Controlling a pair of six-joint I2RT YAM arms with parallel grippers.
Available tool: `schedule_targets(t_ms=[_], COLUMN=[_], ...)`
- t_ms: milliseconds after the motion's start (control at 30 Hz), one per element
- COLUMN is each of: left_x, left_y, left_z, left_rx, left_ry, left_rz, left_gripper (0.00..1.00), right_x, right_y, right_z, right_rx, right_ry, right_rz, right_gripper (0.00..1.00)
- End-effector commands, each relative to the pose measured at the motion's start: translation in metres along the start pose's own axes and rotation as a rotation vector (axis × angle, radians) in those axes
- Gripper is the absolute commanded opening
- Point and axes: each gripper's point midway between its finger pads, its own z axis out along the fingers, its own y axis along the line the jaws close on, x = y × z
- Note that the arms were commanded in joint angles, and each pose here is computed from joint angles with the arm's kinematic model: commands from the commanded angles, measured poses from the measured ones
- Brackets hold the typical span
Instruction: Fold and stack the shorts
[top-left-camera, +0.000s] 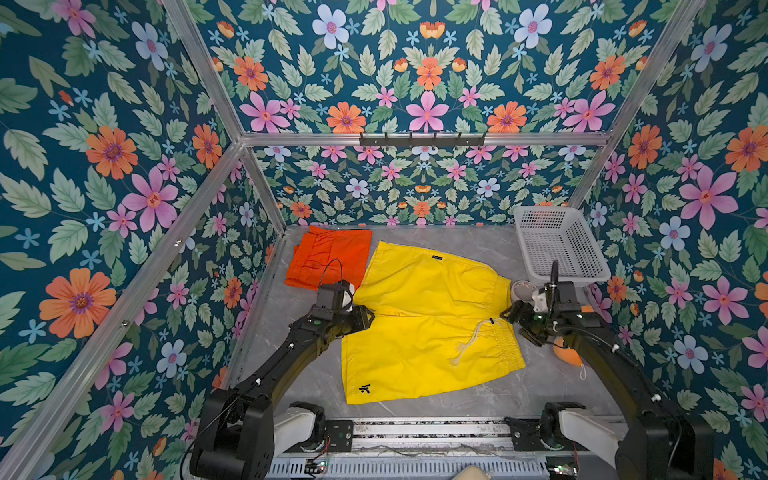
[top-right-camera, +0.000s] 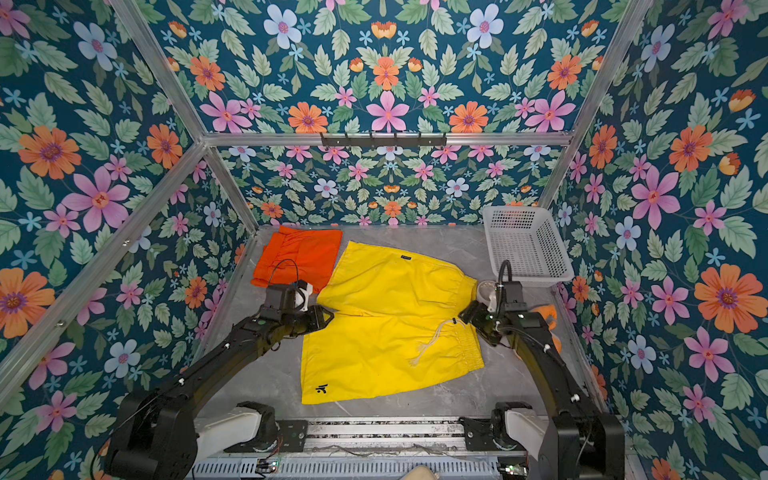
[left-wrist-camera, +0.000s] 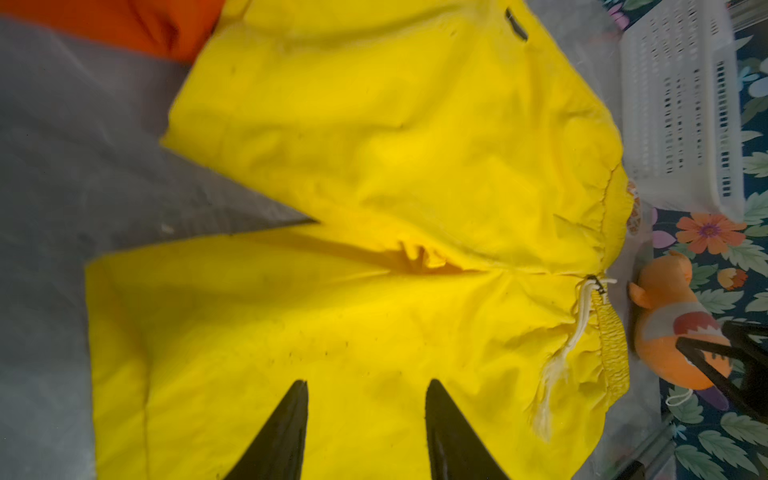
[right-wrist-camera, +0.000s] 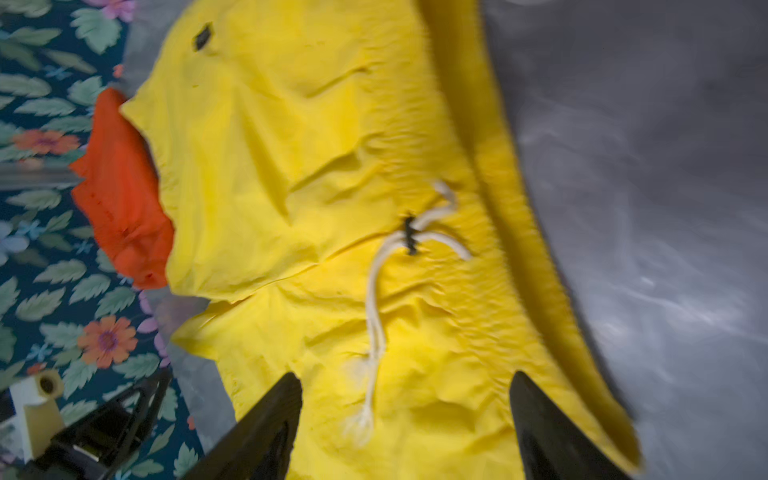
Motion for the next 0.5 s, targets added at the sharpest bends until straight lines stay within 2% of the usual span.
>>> schedule_targets(t_ms=[0, 67, 200, 333, 467], left_x=[0.007, 0.010, 0.012, 0.017, 0.020], left_y=[0.011, 0.015, 0.020, 0.030, 0.039], left_z=[0.005, 0.009, 0.013, 0.021, 0.030], left_rx=[-0.019, -0.026, -0.047, -0.080, -0.104], left_ry=[-0.010, -0.003, 0.002, 0.018, 0.027], left_rz=[-0.091, -0.108, -0.120, -0.141, -0.153], left_gripper=[0.49, 0.49, 0.51, 0.51, 0.52], right_x=[0.034, 0.035, 0.046, 0.055, 0.060], right_y=[-0.051, -0.049, -0.064, -0.085, -0.076], right_z=[-0.010, -0.007, 0.007, 0.020, 0.032], right_rx=[0.147, 0.127, 0.163, 0.203, 0.118], right_ry=[0.065, 0.065, 0.104, 0.088, 0.114], right_rz=[0.141, 0.179, 0.262, 0.310, 0.317], right_gripper=[0.79, 0.79, 0.79, 0.79, 0.78])
